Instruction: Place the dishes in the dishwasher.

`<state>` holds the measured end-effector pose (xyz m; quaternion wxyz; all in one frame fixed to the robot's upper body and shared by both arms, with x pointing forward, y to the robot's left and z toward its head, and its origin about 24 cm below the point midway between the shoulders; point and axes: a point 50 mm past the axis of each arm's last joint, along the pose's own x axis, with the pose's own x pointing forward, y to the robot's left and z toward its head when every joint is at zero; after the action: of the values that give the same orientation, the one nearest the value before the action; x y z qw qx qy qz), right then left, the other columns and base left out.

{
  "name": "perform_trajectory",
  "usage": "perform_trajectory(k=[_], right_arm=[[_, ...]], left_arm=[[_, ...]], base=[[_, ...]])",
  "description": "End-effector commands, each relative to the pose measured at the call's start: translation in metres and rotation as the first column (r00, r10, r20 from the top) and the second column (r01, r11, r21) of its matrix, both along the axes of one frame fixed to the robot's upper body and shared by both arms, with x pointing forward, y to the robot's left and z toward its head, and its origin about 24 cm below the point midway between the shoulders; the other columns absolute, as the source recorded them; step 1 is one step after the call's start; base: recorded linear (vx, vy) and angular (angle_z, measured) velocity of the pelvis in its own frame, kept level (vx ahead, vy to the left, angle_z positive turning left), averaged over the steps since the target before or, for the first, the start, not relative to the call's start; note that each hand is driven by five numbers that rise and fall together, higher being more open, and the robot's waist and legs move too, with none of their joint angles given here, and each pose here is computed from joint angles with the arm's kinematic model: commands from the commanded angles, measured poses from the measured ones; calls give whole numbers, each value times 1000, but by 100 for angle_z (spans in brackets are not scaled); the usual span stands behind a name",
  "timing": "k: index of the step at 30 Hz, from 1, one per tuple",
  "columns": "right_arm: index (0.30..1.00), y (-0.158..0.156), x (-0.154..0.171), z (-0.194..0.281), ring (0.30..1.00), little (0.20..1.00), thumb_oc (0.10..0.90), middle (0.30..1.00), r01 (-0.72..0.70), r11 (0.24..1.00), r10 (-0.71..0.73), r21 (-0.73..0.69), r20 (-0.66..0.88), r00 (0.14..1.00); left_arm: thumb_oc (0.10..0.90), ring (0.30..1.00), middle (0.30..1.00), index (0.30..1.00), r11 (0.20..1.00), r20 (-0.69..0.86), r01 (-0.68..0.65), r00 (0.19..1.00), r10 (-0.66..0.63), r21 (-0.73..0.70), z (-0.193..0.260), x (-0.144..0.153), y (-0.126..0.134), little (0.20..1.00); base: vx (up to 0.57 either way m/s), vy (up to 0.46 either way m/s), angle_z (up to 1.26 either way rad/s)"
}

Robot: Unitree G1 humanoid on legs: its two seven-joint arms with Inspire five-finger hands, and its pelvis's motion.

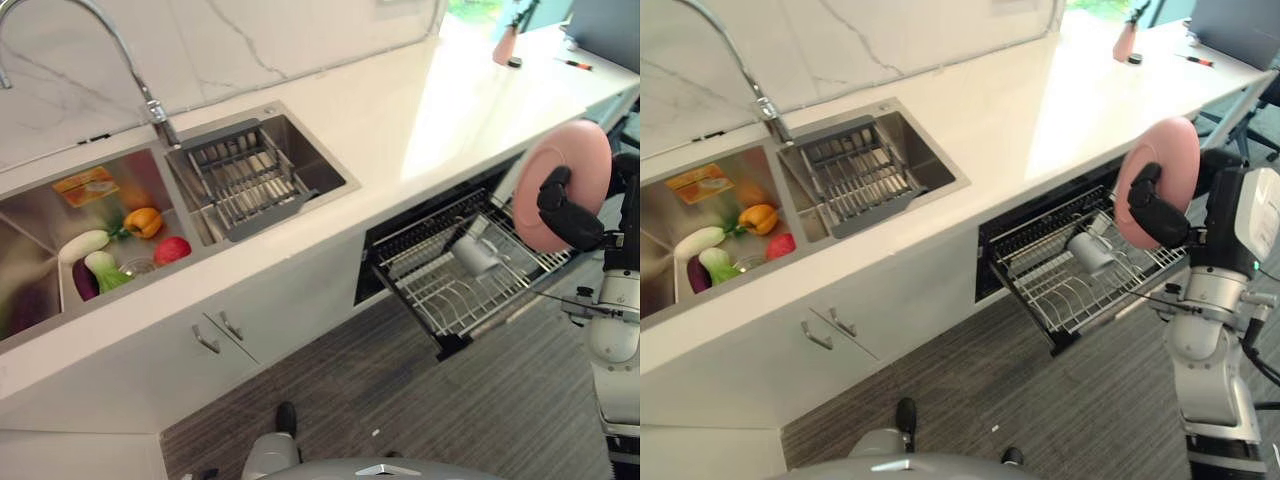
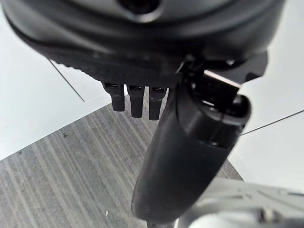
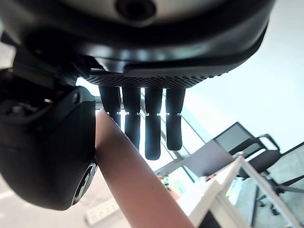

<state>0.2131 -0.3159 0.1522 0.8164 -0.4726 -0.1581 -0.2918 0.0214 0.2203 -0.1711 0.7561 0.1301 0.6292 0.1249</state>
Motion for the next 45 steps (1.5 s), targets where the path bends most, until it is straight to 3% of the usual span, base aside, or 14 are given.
perform_trajectory(k=[1, 8, 15, 20, 22, 32, 33, 34, 35, 40, 43, 44, 45], right_arm=[[300, 8, 1, 67, 300, 300, 400, 300, -14, 977, 64, -212, 229, 971], [300, -3, 21, 79, 300, 300, 400, 300, 30, 908, 22, -419, 120, 993], [300, 4, 52, 90, 300, 300, 400, 300, 1, 798, 12, -603, 17, 1000], [300, -6, 73, 79, 300, 300, 400, 300, -5, 730, -87, -683, -100, 991], [300, -19, 80, 73, 300, 300, 400, 300, 16, 656, -197, -754, -150, 969], [300, -33, 115, 78, 300, 300, 400, 300, 96, 448, -405, -889, -107, 908], [352, -32, 117, 82, 352, 352, 435, 352, 120, 455, -407, -882, -86, 909], [502, -28, 119, 84, 502, 502, 535, 502, 129, 473, -391, -871, -76, 917], [900, -25, 120, 84, 900, 900, 800, 900, 141, 488, -378, -861, -63, 923], [900, -17, 116, 85, 900, 900, 800, 900, 151, 571, -318, -807, -47, 947], [900, -17, 109, 79, 900, 900, 800, 900, 181, 710, -263, -681, -17, 965], [900, -19, 103, 75, 900, 900, 800, 900, 182, 790, -230, -586, -7, 973], [900, -19, 102, 75, 900, 900, 800, 900, 183, 791, -232, -584, -9, 973]], left_arm=[[800, 900, 900, 900, 995, 14, 85, 996, -86, 52, 3, 23, 12, 900], [800, 900, 900, 900, 996, 2, 74, 997, -74, 58, 3, 23, 17, 900], [800, 900, 900, 900, 994, 89, -8, 996, -1, 105, 10, 48, 30, 900], [800, 900, 900, 900, 991, 171, -46, 985, 25, 122, 16, 67, 36, 900], [800, 900, 900, 900, 992, 195, -46, 980, 23, 117, 17, 74, 34, 900], [800, 900, 900, 900, 999, 287, -35, 957, 26, 27, 17, 96, 6, 900], [800, 900, 900, 900, 999, 285, -35, 958, 28, 23, 17, 95, 4, 900], [800, 900, 900, 900, 999, 283, -34, 959, 27, 17, 16, 96, 1, 900], [800, 900, 900, 900, 1000, 286, -28, 958, 23, 14, 16, 97, -1, 900], [800, 900, 900, 900, 1000, 284, -17, 959, 13, 11, 16, 100, -5, 900], [800, 900, 900, 900, 1000, 270, -19, 963, 12, 23, 15, 98, -5, 900], [800, 900, 900, 900, 999, 253, -16, 967, 6, 39, 15, 95, -2, 900], [800, 900, 900, 900, 999, 252, -13, 968, 2, 41, 15, 94, -1, 900]], base=[[-26, -67, 11], [-105, -39, 17], [-131, -39, 5], [-107, -3, 4], [-100, 22, 2], [-77, 49, -11], [-36, 44, -16], [-10, 25, -19], [5, 14, -15], [24, 11, -3], [97, 4, 0], [89, -5, 0], [111, -8, -1]])
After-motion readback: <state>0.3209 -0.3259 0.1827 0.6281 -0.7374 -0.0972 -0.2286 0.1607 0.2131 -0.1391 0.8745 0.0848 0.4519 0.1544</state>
